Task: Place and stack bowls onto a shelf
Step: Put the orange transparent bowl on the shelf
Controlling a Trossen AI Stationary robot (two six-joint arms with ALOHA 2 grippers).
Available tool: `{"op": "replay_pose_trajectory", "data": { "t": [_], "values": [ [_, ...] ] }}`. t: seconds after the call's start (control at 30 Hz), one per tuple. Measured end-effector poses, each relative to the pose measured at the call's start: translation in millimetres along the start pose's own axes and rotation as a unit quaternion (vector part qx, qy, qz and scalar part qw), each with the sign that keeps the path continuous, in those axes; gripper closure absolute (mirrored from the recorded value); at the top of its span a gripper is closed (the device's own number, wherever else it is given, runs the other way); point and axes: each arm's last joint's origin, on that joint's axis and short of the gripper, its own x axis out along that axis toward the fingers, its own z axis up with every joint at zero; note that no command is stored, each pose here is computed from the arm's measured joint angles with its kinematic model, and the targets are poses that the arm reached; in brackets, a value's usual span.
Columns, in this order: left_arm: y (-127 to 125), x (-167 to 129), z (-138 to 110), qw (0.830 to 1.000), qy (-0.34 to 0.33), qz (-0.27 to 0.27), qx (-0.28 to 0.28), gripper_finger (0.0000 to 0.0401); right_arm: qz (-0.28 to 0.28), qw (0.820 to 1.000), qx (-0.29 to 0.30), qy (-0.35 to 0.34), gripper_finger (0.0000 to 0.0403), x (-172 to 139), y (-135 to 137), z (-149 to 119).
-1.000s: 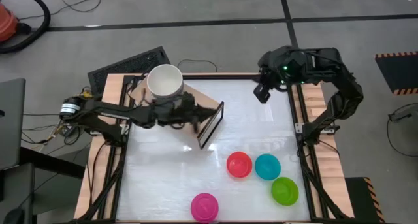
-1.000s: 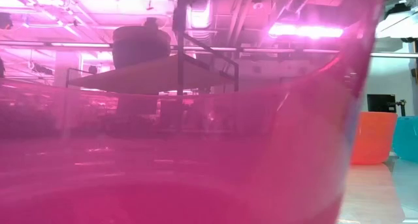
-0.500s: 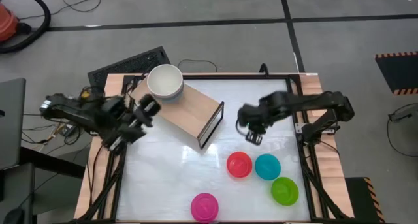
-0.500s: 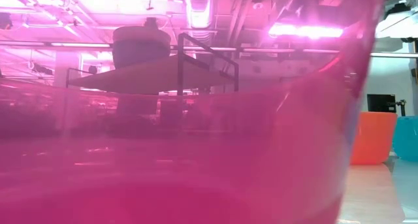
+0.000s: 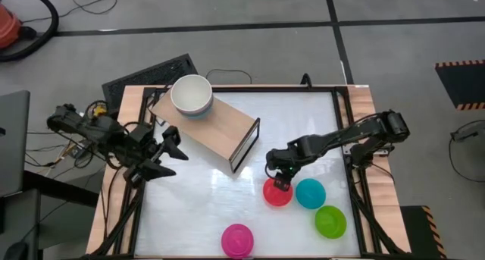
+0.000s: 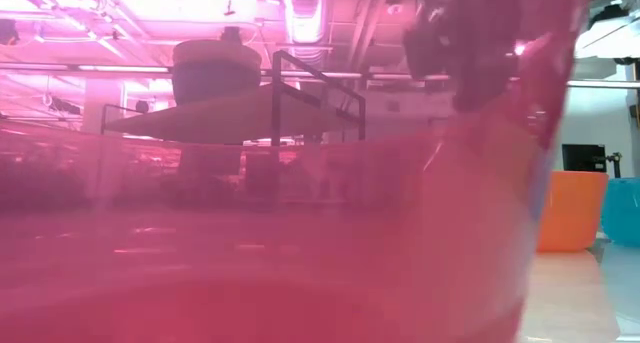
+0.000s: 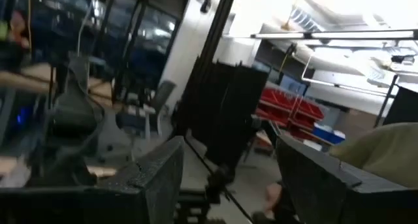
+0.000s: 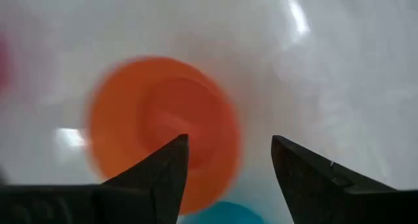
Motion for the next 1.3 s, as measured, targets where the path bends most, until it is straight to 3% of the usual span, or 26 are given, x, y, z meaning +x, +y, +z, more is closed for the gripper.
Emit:
{"op": "replay_pose_trajectory", "data": {
  "t": [0.13, 0.4, 0.5, 0.63, 0.7, 0.87, 1.03, 1.2, 1.3],
  "values": [
    [0, -15, 3, 0.999, 0.018, 0.016, -0.024, 0.0174, -0.039, 0.999, -0.003, 0.008, 0.0165, 21, -8, -5],
    [3, -34, 6, 0.996, 0.032, 0.068, -0.051, 0.0175, -0.040, 0.998, -0.012, 0.037, 0.0187, 53, -8, -5],
    [5, -41, 4, 0.991, 0.043, 0.097, -0.077, 0.0175, -0.038, 0.997, -0.007, 0.061, 0.0242, 65, -7, -4],
    [9, -53, 3, 0.980, 0.047, 0.158, -0.113, 0.0175, -0.038, 0.996, -0.004, 0.077, 0.0364, 66, -3, -3],
    [11, -60, 2, 0.974, 0.047, 0.186, -0.121, 0.0175, -0.038, 0.996, -0.001, 0.078, 0.0381, 62, -2, -1],
    [15, -73, 1, 0.960, 0.041, 0.243, -0.130, 0.0175, -0.047, 0.997, 0.005, 0.065, 0.0381, 30, 4, 11],
    [21, -86, -8, 0.940, 0.072, 0.297, -0.152, 0.0175, -0.053, 0.998, 0.003, 0.025, 0.0381, -27, 12, 33],
    [26, -94, -18, 0.918, 0.112, 0.344, -0.164, 0.0175, -0.057, 0.995, 0.020, -0.078, 0.0381, -90, 9, 66],
    [28, -98, -22, 0.906, 0.129, 0.365, -0.169, 0.0175, -0.080, 0.983, 0.053, -0.159, 0.0381, -122, -1, 87]
  ]
}}
